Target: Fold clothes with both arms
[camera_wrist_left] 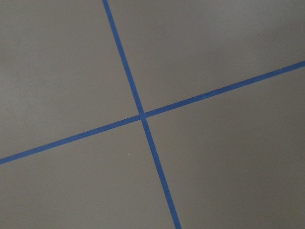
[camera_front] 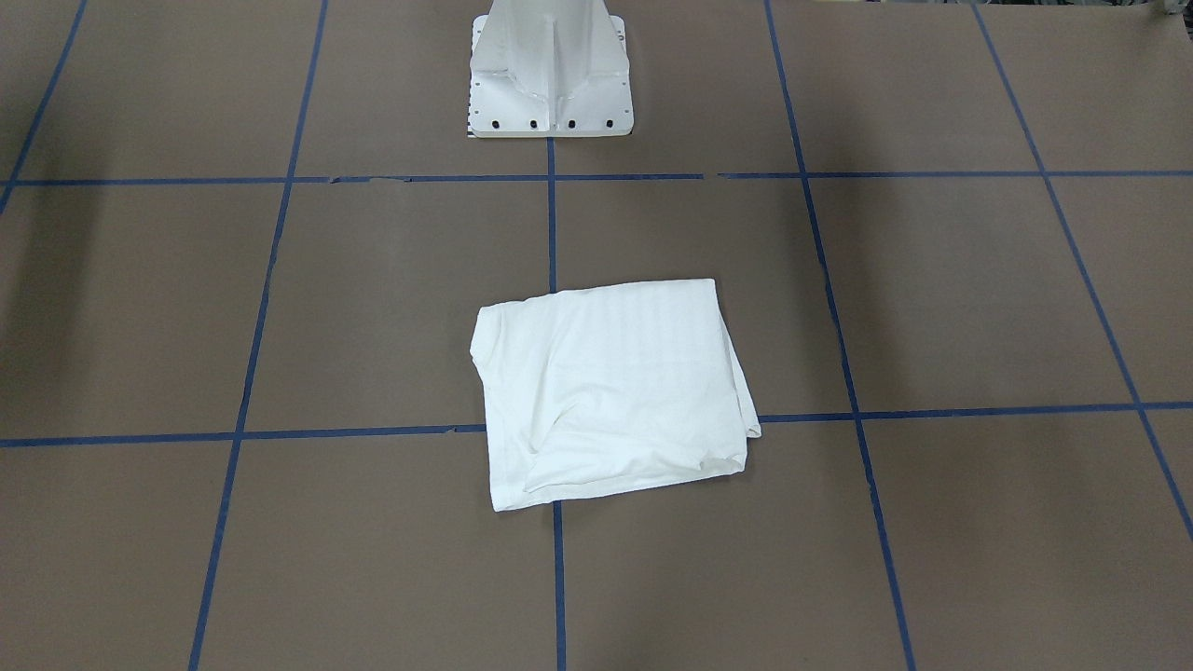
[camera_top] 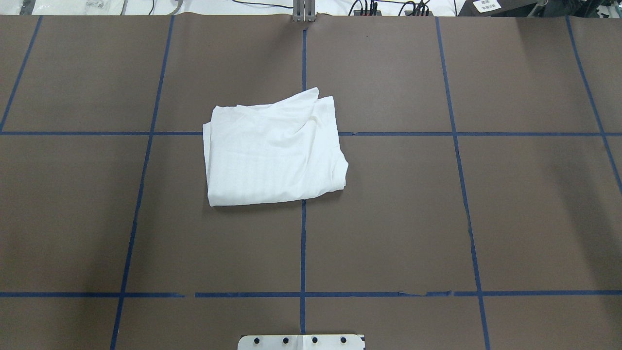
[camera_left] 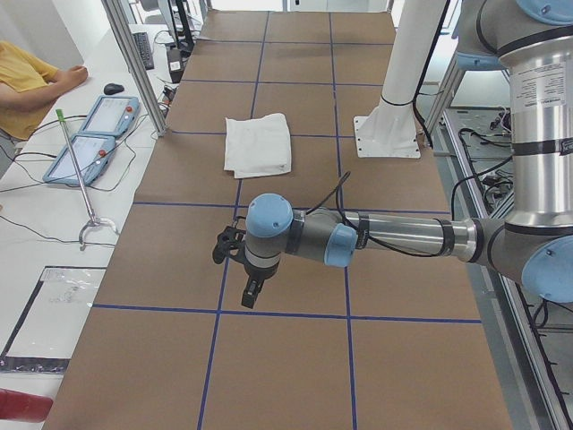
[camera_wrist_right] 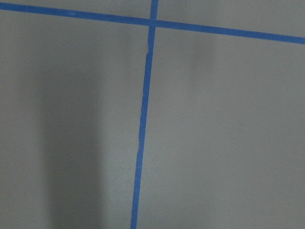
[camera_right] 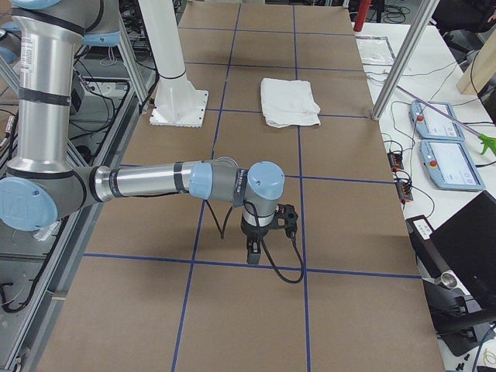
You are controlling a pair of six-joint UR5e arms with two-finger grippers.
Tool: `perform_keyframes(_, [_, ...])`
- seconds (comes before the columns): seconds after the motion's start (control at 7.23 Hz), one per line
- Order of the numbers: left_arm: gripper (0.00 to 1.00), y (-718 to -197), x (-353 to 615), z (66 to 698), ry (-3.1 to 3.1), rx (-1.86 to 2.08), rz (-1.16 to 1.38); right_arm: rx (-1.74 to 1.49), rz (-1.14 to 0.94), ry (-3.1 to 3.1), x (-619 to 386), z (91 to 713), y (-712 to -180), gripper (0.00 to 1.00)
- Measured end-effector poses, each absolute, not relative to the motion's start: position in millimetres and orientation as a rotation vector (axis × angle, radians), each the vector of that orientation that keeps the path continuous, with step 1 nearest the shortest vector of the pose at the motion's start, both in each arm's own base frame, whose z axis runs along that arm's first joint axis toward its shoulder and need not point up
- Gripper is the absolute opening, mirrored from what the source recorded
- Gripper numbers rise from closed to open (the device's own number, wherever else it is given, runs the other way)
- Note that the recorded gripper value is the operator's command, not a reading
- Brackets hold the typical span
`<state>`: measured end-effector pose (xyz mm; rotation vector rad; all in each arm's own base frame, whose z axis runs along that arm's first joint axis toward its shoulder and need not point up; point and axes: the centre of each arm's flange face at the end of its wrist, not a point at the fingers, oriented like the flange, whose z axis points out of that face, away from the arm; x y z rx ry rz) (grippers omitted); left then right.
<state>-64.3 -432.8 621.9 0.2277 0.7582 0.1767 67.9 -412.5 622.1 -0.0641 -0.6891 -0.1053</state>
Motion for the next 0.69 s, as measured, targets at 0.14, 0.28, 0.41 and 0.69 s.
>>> perform_keyframes(0.14, [1.00, -423.5, -65.6, 636.2, 0.763, 0.178, 0.155, -0.070, -0.100, -0.691, 68.9, 625.7, -408.8, 1.00])
perform_keyframes(0.28, [1.00, -412.4, -66.6, 646.7, 0.767, 0.132, 0.136, -0.073, -0.097, -0.692, 69.1, 627.2, -407.3, 1.00])
perform_keyframes(0.41, [1.00, -401.3, -66.8, 652.7, 0.769, 0.106, 0.126, -0.074, -0.096, -0.692, 69.3, 627.7, -406.8, 1.00])
perform_keyframes(0.69, [1.00, -397.7, -66.8, 650.9, 0.771, 0.096, 0.118, -0.074, -0.095, -0.692, 69.4, 627.9, -406.5, 1.00])
